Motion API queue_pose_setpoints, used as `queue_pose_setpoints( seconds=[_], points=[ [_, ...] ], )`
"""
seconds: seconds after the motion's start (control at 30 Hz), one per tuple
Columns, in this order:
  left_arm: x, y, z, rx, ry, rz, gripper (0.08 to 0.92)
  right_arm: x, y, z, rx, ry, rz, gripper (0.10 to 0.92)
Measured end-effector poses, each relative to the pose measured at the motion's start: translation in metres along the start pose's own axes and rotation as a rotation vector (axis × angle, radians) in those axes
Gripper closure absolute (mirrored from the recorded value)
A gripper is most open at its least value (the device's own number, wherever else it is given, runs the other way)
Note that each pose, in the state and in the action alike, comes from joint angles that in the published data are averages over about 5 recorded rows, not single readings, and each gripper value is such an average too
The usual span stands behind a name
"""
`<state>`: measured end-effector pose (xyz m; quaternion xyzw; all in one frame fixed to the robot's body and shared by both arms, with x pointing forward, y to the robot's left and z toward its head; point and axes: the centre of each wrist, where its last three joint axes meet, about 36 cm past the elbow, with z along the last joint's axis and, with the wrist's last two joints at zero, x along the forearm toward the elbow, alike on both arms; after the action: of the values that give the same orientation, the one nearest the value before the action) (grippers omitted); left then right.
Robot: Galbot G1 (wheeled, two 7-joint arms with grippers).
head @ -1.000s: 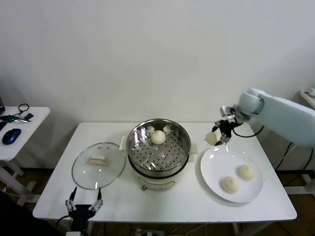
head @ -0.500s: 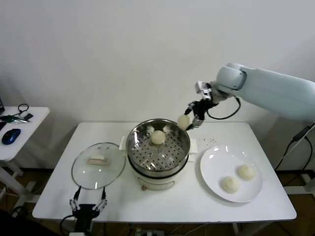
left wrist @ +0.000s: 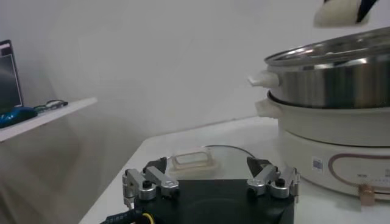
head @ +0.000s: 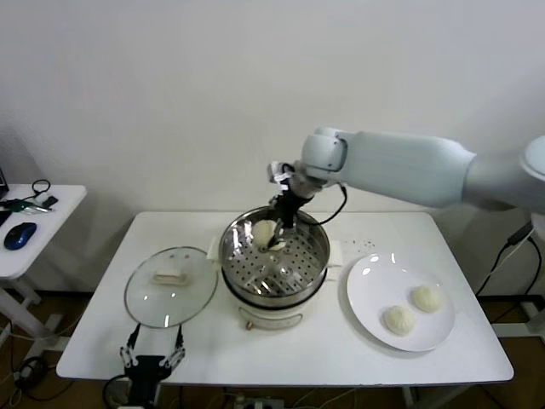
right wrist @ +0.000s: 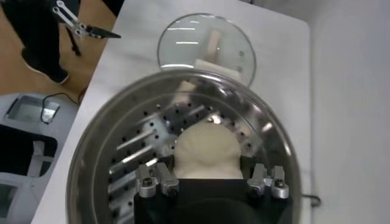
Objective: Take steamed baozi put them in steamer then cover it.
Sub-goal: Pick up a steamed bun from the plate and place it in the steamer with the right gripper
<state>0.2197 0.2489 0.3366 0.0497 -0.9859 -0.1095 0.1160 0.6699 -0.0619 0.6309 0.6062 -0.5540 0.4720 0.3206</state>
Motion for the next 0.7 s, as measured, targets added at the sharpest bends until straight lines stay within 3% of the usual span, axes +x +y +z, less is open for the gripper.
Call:
queue_pose_setpoints(
  seconds=[0.3,0.7],
  points=[
    [-0.003,0.001,-0.001,0.002,-0.009,-0.002,0.177,-0.044,0.005,-0.016,0.024,0.029,-0.047,0.327],
    [-0.008,0.003,0.0,0.003,-0.011,-0.007,0.177,-0.062,0.001,-0.018,0.028,0.052,-0.046,0.321]
  ],
)
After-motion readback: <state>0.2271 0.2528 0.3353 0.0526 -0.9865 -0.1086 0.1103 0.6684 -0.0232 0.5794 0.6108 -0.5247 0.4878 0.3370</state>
